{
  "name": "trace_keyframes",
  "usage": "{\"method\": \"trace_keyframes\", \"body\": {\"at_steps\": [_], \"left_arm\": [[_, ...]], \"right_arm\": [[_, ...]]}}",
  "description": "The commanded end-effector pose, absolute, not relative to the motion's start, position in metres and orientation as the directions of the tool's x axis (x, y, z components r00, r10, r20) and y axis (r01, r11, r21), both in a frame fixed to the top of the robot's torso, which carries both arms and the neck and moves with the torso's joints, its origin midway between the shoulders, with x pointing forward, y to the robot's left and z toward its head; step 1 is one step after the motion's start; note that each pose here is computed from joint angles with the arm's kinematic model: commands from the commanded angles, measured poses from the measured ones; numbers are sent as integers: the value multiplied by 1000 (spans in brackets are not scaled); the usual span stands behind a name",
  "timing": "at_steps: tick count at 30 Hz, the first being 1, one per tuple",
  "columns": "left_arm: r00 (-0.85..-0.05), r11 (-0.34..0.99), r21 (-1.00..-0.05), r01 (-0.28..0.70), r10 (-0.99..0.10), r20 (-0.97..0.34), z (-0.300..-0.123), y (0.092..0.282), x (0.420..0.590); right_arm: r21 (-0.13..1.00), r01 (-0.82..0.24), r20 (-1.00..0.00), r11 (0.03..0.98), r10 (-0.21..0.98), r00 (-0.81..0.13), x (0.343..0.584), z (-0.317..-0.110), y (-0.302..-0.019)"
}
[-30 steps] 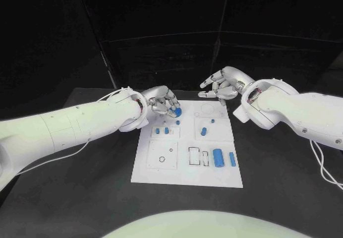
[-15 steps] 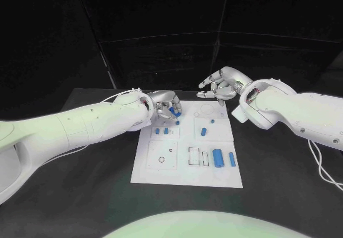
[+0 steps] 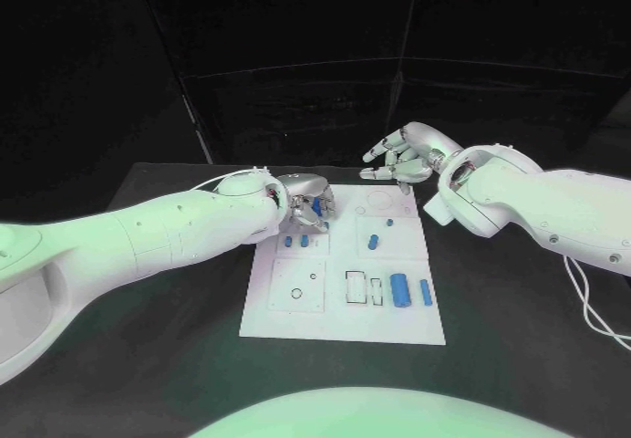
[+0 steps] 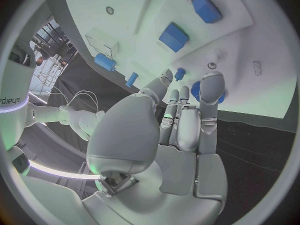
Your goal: Assemble the parts on the task board
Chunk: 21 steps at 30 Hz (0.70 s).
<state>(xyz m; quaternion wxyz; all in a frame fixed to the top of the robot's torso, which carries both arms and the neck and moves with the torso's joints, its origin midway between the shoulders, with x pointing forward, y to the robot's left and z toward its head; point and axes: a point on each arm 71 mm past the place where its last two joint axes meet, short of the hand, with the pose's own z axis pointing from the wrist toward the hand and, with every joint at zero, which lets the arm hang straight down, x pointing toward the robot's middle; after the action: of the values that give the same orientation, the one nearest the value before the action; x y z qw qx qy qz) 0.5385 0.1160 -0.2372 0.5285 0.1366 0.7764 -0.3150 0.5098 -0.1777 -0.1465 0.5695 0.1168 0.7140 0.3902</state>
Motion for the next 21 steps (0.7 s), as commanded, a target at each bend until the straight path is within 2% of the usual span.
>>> {"method": "trace_keyframes", "body": {"at_steps": [1, 21], "left_arm": [[-403, 767, -324, 554, -93, -910, -238, 115, 539], [-417, 786, -307, 536, -70, -906, -246, 109, 544]], "right_arm": [[692, -288, -720, 662, 613, -324, 510, -145, -176], [693, -290, -720, 660, 612, -327, 509, -145, -174]]}}
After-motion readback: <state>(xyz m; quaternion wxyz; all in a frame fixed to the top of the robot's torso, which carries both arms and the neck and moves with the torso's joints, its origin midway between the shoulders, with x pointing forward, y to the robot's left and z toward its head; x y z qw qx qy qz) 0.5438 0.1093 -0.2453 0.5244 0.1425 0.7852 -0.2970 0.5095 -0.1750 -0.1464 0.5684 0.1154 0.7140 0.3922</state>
